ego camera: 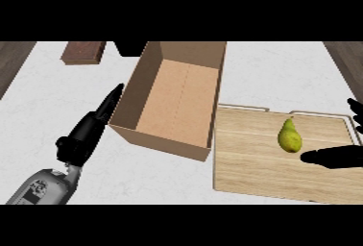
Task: Pick the pear from the tray and place it in the cardboard box
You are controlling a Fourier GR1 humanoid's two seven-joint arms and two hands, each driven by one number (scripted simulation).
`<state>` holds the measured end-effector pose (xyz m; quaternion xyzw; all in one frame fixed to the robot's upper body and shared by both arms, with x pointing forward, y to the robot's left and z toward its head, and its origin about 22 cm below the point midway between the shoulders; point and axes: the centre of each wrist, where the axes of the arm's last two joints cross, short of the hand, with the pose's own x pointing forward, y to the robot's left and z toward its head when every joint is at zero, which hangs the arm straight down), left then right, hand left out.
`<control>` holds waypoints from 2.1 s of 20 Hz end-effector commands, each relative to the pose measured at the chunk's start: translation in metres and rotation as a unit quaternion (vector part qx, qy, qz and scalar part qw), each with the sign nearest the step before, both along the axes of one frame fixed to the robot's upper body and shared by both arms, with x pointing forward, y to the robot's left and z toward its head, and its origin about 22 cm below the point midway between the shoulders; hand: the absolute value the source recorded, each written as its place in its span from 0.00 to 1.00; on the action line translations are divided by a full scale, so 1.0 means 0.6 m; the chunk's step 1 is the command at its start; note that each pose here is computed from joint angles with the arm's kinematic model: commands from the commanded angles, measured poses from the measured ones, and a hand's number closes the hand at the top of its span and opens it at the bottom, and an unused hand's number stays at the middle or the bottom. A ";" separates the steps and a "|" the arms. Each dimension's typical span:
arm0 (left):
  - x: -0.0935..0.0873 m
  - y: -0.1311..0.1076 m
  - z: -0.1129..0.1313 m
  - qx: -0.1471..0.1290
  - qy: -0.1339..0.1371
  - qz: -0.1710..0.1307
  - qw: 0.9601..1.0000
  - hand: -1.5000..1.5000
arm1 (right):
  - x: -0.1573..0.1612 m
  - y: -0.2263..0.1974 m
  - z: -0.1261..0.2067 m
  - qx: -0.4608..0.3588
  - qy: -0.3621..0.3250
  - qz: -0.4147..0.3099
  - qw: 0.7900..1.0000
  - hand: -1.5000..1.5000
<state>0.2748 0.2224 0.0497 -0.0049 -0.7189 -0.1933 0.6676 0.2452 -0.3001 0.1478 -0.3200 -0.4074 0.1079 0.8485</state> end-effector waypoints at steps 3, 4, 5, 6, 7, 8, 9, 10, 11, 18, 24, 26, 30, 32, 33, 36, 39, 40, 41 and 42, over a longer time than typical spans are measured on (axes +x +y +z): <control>0.016 -0.006 0.020 0.004 0.010 -0.011 1.000 0.50 | 0.022 -0.014 0.042 0.047 0.064 -0.038 0.996 0.00; 0.013 -0.003 0.005 0.003 0.007 -0.012 1.000 0.50 | 0.040 0.000 0.023 0.057 0.057 -0.047 0.996 0.00; -0.003 -0.023 -0.013 -0.011 0.013 -0.019 1.000 0.50 | 0.043 -0.020 -0.001 0.056 0.065 -0.056 0.995 0.00; 0.020 -0.006 -0.003 -0.003 0.015 -0.017 1.000 0.50 | 0.027 0.003 0.017 0.048 0.064 -0.050 0.996 0.00; -0.017 -0.028 -0.016 -0.002 0.014 -0.010 1.000 0.50 | 0.024 -0.012 0.031 0.052 0.055 -0.049 0.996 0.00; -0.018 -0.022 -0.002 -0.001 0.013 -0.022 1.000 0.50 | 0.056 -0.002 -0.010 0.056 0.053 -0.059 0.995 0.00; -0.001 -0.013 -0.005 0.006 0.008 -0.008 1.000 0.50 | 0.058 -0.040 -0.008 0.058 0.058 -0.054 0.995 0.00; 0.008 -0.029 0.008 -0.001 0.012 -0.017 1.000 0.50 | 0.069 0.011 -0.009 0.055 0.067 -0.050 0.995 0.00; 0.009 0.008 -0.003 -0.005 0.010 -0.016 1.000 0.50 | 0.054 -0.020 -0.007 0.043 0.077 -0.048 0.995 0.00; 0.004 -0.020 -0.020 -0.007 0.026 -0.016 1.000 0.50 | 0.093 -0.007 -0.090 0.061 0.116 -0.049 0.990 0.00; 0.010 -0.016 -0.027 0.004 0.011 -0.014 1.000 0.50 | 0.076 0.000 -0.128 0.047 0.084 -0.049 0.994 0.00; 0.011 -0.004 -0.008 -0.012 0.014 -0.009 1.000 0.50 | 0.092 -0.009 -0.103 0.038 0.089 -0.052 0.994 0.00; 0.004 -0.049 0.009 -0.002 0.014 -0.015 1.000 0.50 | 0.102 0.010 -0.130 0.048 0.102 -0.043 0.993 0.00; 0.015 -0.042 -0.015 0.006 0.016 -0.008 1.000 0.50 | 0.094 0.011 -0.139 0.040 0.108 -0.047 0.992 0.00; -0.020 -0.026 -0.022 -0.002 0.011 -0.021 1.000 0.50 | 0.084 0.008 -0.156 0.050 0.118 -0.048 0.991 0.00; 0.014 -0.035 -0.015 -0.008 0.014 -0.019 1.000 0.50 | 0.103 0.021 -0.122 0.061 0.115 -0.024 0.991 0.00; 0.013 -0.011 -0.006 0.005 0.005 -0.012 1.000 0.50 | 0.103 -0.010 -0.157 0.065 0.133 -0.023 0.989 0.00; 0.034 -0.018 -0.010 -0.002 0.006 -0.008 1.000 0.50 | 0.121 0.043 -0.162 0.065 0.132 -0.023 0.989 0.00; 0.002 -0.013 -0.019 -0.008 0.011 -0.012 1.000 0.50 | 0.103 0.019 -0.117 0.062 0.139 -0.022 0.988 0.00; 0.003 -0.034 -0.044 -0.005 0.020 -0.011 1.000 0.50 | 0.102 0.034 -0.176 0.066 0.137 -0.024 0.988 0.00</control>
